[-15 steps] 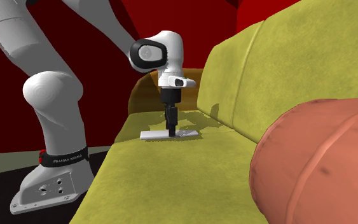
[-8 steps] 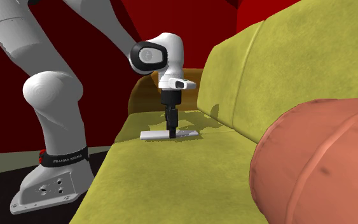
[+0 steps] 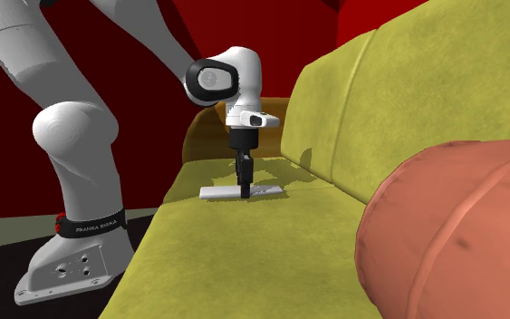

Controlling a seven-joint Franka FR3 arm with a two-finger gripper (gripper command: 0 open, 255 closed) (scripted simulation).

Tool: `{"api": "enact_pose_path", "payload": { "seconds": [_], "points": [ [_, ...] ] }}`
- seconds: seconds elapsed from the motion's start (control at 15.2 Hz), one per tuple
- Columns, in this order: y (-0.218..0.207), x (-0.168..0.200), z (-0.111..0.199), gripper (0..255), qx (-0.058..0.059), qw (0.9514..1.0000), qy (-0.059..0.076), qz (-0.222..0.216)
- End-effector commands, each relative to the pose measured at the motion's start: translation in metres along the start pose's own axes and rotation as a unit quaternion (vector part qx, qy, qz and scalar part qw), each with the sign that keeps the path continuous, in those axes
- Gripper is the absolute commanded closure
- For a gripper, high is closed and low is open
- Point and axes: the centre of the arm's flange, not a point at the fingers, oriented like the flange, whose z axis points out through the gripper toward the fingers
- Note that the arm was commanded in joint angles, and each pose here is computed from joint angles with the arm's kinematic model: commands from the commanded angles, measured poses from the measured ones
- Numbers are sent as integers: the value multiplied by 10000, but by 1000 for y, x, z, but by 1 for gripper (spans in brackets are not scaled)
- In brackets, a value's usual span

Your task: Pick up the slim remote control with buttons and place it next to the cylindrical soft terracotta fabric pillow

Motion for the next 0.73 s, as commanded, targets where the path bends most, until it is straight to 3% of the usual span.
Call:
{"api": "enact_pose_path", "payload": {
  "seconds": [0.0,0.66],
  "points": [
    [0,0,0,255,0,10000,0,0],
    [1,-1,-42,255,0,10000,0,0]
  ]
}}
